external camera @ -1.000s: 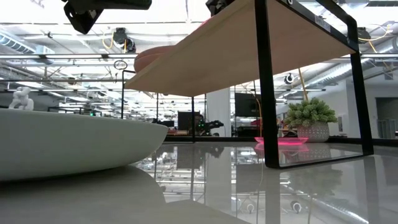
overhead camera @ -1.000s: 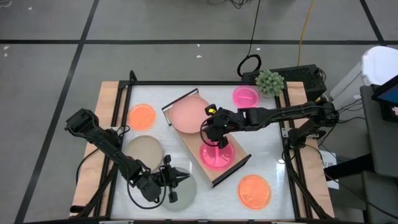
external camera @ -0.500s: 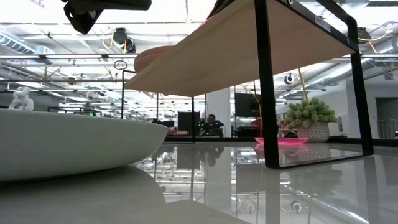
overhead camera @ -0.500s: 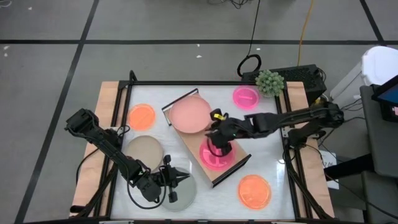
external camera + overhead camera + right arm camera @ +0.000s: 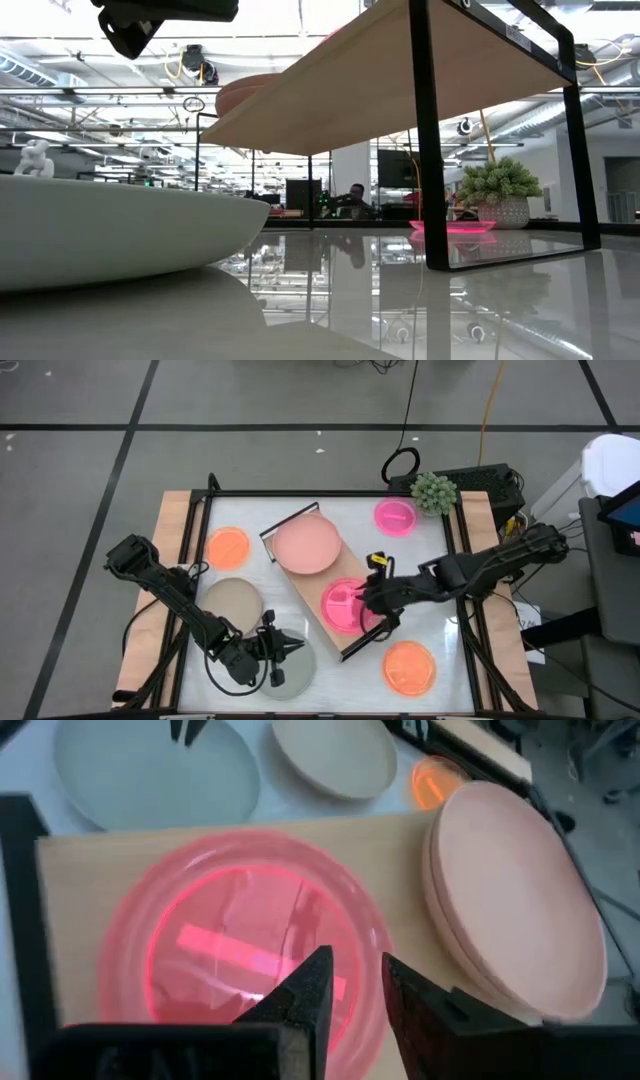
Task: Place and stack plates onto a shelf
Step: Stack the top small orange plate on top of the small pink plate on the shelf
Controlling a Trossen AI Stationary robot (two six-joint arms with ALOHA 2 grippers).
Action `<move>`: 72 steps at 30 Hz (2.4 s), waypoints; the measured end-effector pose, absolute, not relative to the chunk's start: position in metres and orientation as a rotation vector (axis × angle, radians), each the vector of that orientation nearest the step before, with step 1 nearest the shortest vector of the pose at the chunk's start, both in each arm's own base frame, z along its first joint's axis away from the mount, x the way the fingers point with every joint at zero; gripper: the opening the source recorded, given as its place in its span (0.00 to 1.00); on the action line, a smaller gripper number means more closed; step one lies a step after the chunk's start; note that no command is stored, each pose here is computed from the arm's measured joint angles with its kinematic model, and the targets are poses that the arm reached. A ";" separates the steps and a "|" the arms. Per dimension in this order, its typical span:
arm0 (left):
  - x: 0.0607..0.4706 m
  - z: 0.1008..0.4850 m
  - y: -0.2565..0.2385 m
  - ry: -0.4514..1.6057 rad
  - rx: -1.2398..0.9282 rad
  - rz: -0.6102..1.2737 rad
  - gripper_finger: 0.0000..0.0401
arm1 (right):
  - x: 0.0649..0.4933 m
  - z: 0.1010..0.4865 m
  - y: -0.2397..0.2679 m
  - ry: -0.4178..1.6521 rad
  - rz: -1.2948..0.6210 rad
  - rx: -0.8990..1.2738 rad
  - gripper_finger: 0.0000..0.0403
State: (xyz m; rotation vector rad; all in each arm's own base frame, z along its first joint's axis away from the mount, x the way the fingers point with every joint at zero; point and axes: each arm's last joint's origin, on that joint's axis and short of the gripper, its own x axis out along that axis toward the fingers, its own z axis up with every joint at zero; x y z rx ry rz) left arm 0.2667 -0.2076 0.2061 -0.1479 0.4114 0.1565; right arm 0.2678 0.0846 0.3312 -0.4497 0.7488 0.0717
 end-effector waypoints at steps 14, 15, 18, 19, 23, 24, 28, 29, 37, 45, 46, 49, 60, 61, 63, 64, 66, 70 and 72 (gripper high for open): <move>0.267 0.206 -0.208 0.412 -0.151 0.157 0.08 | 0.228 0.332 0.111 0.823 -0.058 -0.342 0.19; 0.267 0.206 -0.208 0.412 -0.152 0.157 0.08 | 0.227 0.331 0.113 0.825 -0.067 -0.338 0.19; 0.267 0.206 -0.208 0.412 -0.162 0.159 0.08 | 0.221 0.326 0.117 0.833 -0.055 -0.343 0.19; 0.267 0.206 -0.208 0.412 -0.164 0.160 0.08 | 0.219 0.325 0.117 0.833 -0.050 -0.343 0.19; 0.266 0.205 -0.207 0.420 -0.167 0.165 0.08 | 0.209 0.326 0.113 0.818 -0.045 -0.335 0.19; 0.266 0.204 -0.207 0.424 -0.168 0.167 0.08 | 0.205 0.326 0.111 0.813 -0.051 -0.324 0.19; 0.264 0.202 -0.206 0.446 -0.170 0.180 0.08 | 0.189 0.322 0.100 0.786 -0.096 -0.296 0.19; 0.264 0.202 -0.206 0.450 -0.171 0.183 0.08 | 0.185 0.319 0.097 0.780 -0.111 -0.298 0.19; 0.264 0.201 -0.205 0.455 -0.171 0.187 0.08 | 0.157 0.294 0.075 0.675 -0.195 -0.317 0.19; 0.264 0.201 -0.205 0.452 -0.164 0.194 0.08 | 0.143 0.280 0.053 0.601 -0.292 -0.276 0.19; 0.264 0.201 -0.205 0.451 -0.162 0.195 0.08 | 0.142 0.278 0.051 0.599 -0.303 -0.270 0.19; 0.265 0.201 -0.203 0.451 -0.160 0.201 0.08 | 0.142 0.272 0.044 0.606 -0.339 -0.259 0.19; 0.268 0.201 -0.199 0.454 -0.142 0.213 0.08 | 0.142 0.245 0.028 0.688 -0.436 -0.264 0.19; 0.268 0.200 -0.199 0.459 -0.137 0.214 0.08 | 0.142 0.243 0.027 0.693 -0.440 -0.264 0.19; 0.267 0.199 -0.198 0.472 -0.140 0.224 0.08 | 0.142 0.241 0.026 0.702 -0.451 -0.265 0.19; 0.267 0.198 -0.197 0.480 -0.144 0.232 0.08 | 0.142 0.240 0.025 0.707 -0.456 -0.266 0.19; 0.266 0.196 -0.195 0.495 -0.153 0.248 0.08 | 0.142 0.237 0.023 0.716 -0.467 -0.270 0.19; 0.264 0.193 -0.194 0.518 -0.159 0.265 0.08 | 0.143 0.234 0.017 0.729 -0.499 -0.267 0.19; 0.263 0.192 -0.194 0.535 -0.159 0.258 0.08 | 0.144 0.233 0.014 0.728 -0.519 -0.260 0.19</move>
